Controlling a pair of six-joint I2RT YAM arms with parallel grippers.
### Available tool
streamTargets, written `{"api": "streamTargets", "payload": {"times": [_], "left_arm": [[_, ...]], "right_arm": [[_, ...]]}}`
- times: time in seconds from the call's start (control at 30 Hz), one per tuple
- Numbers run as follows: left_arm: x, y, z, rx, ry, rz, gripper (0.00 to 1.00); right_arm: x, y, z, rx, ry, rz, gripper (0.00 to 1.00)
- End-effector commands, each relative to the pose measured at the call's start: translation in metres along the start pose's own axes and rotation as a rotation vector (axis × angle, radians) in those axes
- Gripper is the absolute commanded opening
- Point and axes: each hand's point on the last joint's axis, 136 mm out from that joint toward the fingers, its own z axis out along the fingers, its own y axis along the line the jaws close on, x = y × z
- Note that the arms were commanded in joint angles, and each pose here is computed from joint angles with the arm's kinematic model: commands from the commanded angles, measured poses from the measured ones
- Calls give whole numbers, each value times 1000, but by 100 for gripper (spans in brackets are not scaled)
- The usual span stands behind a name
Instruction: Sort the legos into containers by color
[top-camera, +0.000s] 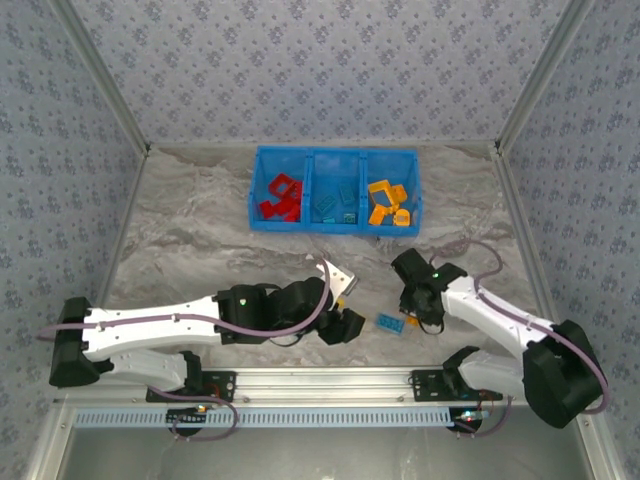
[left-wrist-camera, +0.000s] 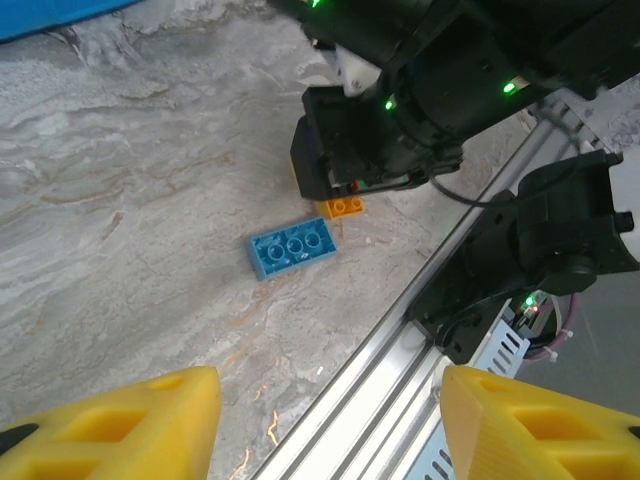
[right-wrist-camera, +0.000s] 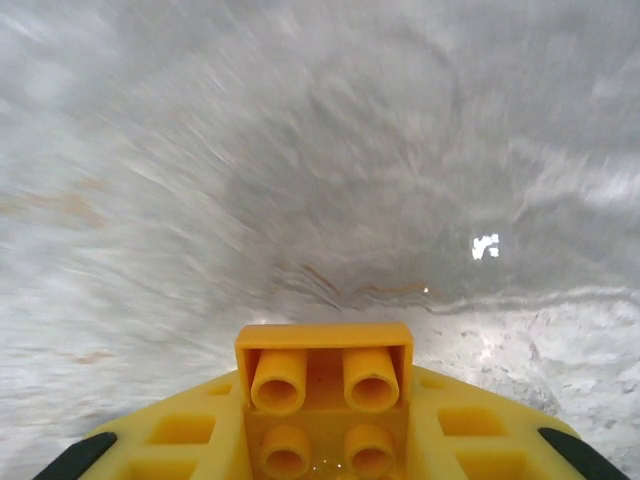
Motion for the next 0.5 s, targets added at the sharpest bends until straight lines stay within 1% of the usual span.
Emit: {"api": "streamTargets", "payload": {"times": [0.0,0.1,0.2,0.3,0.37,0.47], "left_arm": [[-44,-5,-22,-4,-124,-12,62],[-70,2,-30,-10,-173,-43,62],[-95,17,-36,-40,-204,-79,63],[-117,33,-38,-54,-229,-115,64],[-127,41,-39,-59,-241,-134,64],[-135,47,-37,-69,-245,-140,64]], "right_arm": [[-56,17,-52,-22,-201,-64,31],[-101,46,-90,-27,-314,-151,30],[-145,79,-115,-34,-389,-206,31],[-186,103,-113,-4,-418,-238,30],[-211,117,-103,33,-429,-264,31],[-241,131,-81,127,-416,-303,31]]}}
